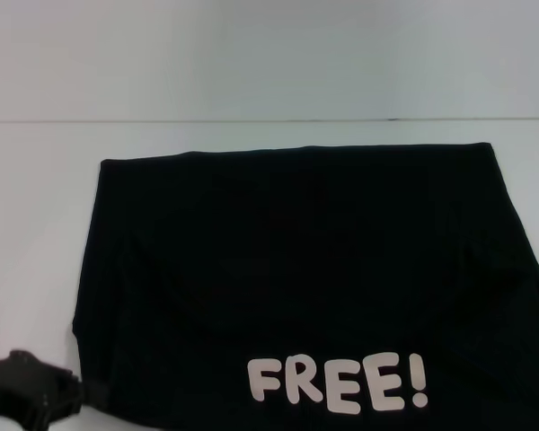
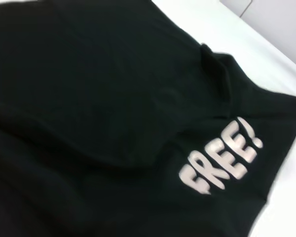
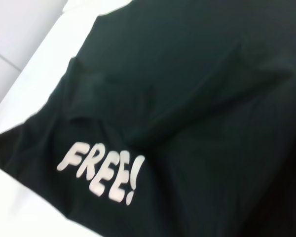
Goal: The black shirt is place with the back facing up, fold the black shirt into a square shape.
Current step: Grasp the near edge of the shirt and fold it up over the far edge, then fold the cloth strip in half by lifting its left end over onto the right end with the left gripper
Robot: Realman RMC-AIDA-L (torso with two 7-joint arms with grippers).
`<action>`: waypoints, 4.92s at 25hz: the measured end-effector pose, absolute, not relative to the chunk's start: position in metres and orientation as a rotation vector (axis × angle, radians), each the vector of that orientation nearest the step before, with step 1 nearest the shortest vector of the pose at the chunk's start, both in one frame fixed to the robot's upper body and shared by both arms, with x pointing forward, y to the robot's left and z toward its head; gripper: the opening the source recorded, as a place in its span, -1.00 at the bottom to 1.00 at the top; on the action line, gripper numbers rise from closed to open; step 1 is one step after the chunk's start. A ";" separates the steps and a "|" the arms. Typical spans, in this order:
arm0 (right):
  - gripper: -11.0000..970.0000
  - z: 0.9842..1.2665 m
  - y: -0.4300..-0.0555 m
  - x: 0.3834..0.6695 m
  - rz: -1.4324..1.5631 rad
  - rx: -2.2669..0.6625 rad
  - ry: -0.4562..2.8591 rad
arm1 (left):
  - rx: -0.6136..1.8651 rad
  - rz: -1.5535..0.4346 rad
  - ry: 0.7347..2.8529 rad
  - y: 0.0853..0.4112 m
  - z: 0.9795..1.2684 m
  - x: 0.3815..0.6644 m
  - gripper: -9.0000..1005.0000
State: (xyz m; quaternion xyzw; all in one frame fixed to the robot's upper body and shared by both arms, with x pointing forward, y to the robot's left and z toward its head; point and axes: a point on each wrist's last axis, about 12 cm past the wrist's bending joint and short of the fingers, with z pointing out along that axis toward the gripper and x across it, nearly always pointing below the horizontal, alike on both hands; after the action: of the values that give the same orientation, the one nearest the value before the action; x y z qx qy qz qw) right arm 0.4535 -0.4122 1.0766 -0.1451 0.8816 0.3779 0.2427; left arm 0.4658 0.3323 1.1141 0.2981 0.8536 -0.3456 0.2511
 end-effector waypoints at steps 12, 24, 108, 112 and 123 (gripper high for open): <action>-0.97 1.104 -0.395 0.533 0.838 -0.448 2.276 | 0.648 -0.772 2.205 0.332 1.141 0.578 -0.85; -0.97 1.112 -0.358 0.633 0.525 -0.325 2.224 | 0.569 -0.433 2.215 0.293 1.137 0.656 -0.83; 0.53 1.151 -0.306 0.649 0.779 -0.450 2.065 | 0.198 -1.093 2.372 0.310 1.147 0.592 0.87; 0.53 1.149 -0.305 0.650 0.753 -0.449 2.065 | -0.007 -1.189 2.435 0.322 1.135 0.583 0.87; 0.52 1.147 -0.301 0.653 0.727 -0.446 2.062 | -0.311 -1.223 2.483 0.329 1.111 0.581 0.86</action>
State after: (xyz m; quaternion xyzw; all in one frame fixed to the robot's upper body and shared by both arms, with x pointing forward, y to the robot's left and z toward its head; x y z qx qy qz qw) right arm 0.6526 -0.3009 1.1465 -0.1795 0.8300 0.2927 0.4396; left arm 0.5806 0.3289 1.1114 -0.1098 0.8774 -0.4321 0.1774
